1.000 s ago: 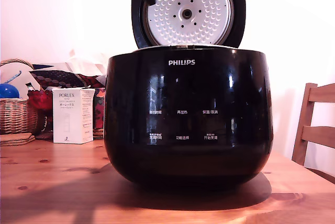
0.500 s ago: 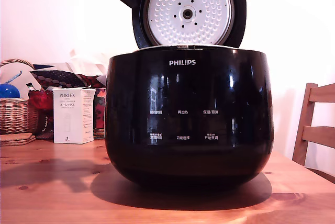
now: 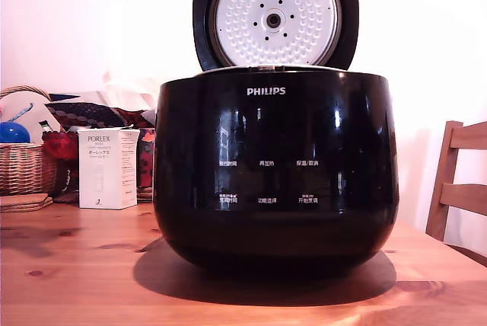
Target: Place the pot you are holding inside the rice cooker
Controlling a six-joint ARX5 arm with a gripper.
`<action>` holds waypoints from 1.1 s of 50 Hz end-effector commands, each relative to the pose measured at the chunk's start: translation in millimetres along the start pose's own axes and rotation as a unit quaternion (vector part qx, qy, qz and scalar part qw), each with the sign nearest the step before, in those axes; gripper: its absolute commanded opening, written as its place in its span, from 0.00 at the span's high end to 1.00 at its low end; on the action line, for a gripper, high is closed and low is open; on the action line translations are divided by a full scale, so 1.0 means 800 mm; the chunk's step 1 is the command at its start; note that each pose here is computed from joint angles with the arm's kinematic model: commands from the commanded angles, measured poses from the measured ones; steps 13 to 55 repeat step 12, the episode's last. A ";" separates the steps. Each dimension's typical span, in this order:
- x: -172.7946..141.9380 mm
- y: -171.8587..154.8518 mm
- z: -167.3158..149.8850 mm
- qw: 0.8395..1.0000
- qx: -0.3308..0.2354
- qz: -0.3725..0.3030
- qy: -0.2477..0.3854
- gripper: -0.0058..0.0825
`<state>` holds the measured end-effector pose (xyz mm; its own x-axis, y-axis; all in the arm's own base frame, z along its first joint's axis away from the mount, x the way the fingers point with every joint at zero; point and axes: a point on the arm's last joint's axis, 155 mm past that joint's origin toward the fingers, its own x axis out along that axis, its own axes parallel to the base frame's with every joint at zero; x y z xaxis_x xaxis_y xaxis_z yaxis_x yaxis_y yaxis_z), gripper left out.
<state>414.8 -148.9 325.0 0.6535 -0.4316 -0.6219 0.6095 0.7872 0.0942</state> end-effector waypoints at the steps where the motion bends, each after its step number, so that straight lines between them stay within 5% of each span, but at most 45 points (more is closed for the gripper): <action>1: -0.015 0.010 0.009 1.000 -0.005 0.010 -0.020 0.96; 55: -0.039 0.024 0.025 0.998 -0.008 0.029 -0.053 0.96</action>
